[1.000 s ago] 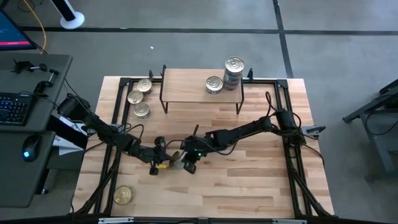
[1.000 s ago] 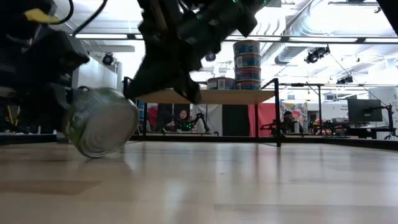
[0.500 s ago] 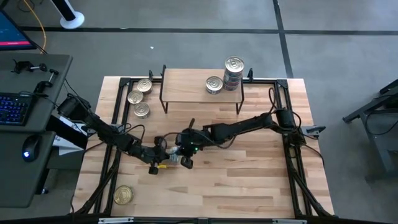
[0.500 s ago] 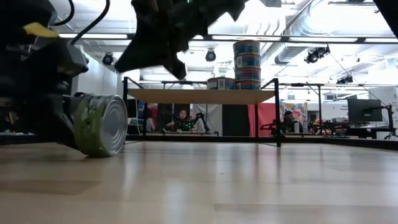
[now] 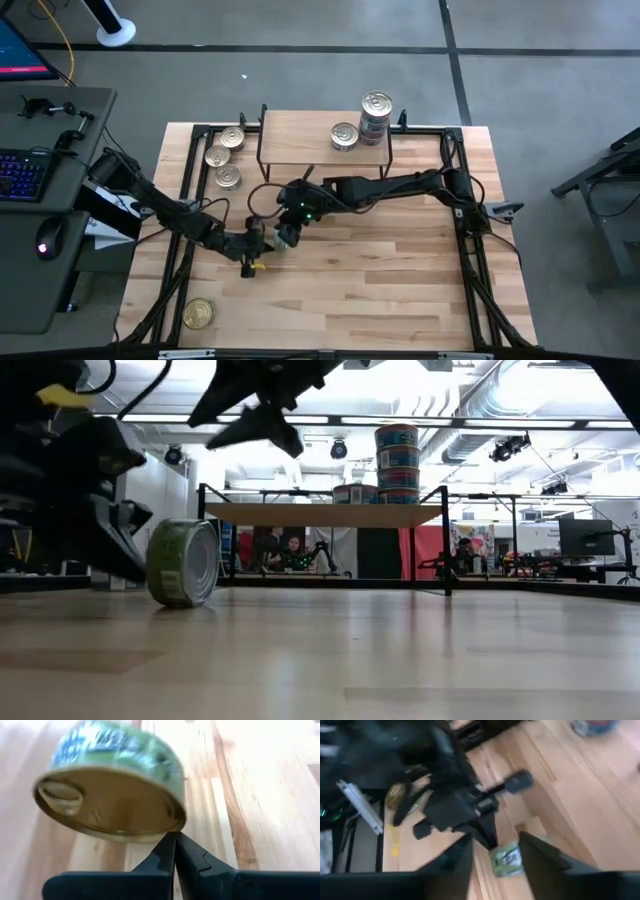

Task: Stack canned seafood by type on shelf
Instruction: Put the green tuna can on the shelf

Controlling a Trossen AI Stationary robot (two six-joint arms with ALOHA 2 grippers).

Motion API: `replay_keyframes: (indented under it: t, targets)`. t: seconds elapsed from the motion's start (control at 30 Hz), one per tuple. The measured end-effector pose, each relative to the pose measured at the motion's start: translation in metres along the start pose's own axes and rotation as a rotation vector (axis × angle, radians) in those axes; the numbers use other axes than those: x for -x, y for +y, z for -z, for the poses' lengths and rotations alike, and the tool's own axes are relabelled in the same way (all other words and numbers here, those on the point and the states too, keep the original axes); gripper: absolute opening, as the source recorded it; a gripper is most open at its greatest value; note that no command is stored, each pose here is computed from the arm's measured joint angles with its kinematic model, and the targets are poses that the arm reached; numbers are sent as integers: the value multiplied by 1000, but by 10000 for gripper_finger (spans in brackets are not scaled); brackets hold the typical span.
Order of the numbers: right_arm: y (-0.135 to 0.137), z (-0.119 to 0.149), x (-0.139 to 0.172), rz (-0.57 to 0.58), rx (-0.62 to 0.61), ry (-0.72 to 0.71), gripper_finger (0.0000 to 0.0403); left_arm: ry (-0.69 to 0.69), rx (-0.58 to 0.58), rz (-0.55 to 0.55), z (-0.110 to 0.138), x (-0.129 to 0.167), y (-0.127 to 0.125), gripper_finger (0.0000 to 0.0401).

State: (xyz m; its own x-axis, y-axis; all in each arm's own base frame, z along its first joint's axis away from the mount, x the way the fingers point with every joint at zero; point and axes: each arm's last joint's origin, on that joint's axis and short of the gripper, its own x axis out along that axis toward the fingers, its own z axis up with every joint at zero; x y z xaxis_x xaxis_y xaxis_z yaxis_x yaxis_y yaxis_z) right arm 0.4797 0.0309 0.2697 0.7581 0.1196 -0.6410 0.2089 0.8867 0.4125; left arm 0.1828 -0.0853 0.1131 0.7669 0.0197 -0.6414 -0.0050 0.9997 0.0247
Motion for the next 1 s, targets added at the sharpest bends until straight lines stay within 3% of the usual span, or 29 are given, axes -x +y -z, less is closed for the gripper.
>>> replay_keyframes:
  t: [0.13,0.27,0.63,1.0]
  targets:
    - [-2,3,0,49,-12,9,235,-21,-46,-63,-4,8,6,0]
    - [1,5,2,60,4,41,273,35,-89,-142,-3,11,19,0]
    - [31,28,1,58,100,103,256,-34,-90,-334,-20,-7,65,0]
    - [38,41,5,106,160,178,245,-83,-51,-189,-26,-10,68,0]
